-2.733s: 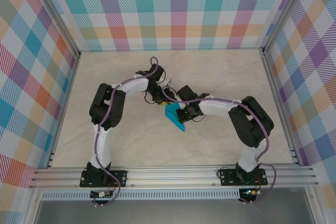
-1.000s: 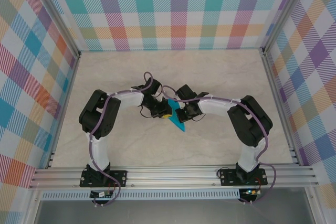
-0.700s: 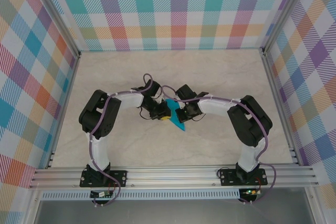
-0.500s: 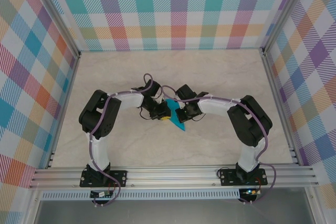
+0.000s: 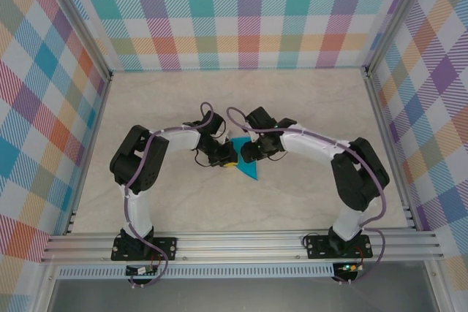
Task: Fold a paper plane with a square sheet of paper (fold left side to right side)
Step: Third fold the triangle at the center of the table.
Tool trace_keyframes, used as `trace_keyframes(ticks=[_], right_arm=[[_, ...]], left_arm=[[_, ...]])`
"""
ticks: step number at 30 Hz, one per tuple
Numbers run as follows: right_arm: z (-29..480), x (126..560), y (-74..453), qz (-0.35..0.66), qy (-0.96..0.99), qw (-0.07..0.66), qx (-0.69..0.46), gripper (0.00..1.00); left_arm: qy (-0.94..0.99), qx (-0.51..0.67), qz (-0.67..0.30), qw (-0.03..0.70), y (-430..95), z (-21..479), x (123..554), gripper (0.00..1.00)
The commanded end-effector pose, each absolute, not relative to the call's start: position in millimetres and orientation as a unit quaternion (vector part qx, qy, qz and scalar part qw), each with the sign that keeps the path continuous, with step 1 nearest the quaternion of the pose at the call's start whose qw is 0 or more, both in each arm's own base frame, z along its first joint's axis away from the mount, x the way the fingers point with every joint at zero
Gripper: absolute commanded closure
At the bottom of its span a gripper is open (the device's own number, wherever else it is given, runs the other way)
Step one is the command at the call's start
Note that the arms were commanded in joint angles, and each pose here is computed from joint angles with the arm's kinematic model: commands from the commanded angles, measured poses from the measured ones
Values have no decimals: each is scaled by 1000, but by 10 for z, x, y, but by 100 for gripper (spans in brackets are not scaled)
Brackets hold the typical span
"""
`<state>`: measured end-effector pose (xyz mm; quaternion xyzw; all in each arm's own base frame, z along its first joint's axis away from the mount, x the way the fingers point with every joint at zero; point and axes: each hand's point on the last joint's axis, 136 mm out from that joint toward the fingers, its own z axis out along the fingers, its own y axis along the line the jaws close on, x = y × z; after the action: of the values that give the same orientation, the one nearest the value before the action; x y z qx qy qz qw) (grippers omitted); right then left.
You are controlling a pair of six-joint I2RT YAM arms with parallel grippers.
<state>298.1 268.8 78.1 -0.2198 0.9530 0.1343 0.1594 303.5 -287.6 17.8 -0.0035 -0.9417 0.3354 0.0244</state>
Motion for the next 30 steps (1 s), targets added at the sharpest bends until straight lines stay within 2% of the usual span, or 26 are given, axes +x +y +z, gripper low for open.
trace_keyframes(ticks=[1,7,10,18,30], right_arm=[[929,2744,2646,170,952,137,-214,48],[842,2224,3050,335,920,16,-202,65],[725,2220,3075,337,923,0,-184,71],[377,2277,2938,288,946,-22,-148,75],[172,2227,2803,284,951,-43,-114,76]], left_arm=[[-960,5,275,48,-2665,-78,2844,90],[-961,4,274,46,-2661,-59,2842,90],[-961,4,274,46,-2660,-63,2842,90],[-961,3,274,45,-2656,-58,2846,91],[-961,3,272,46,-2657,-70,2848,91]])
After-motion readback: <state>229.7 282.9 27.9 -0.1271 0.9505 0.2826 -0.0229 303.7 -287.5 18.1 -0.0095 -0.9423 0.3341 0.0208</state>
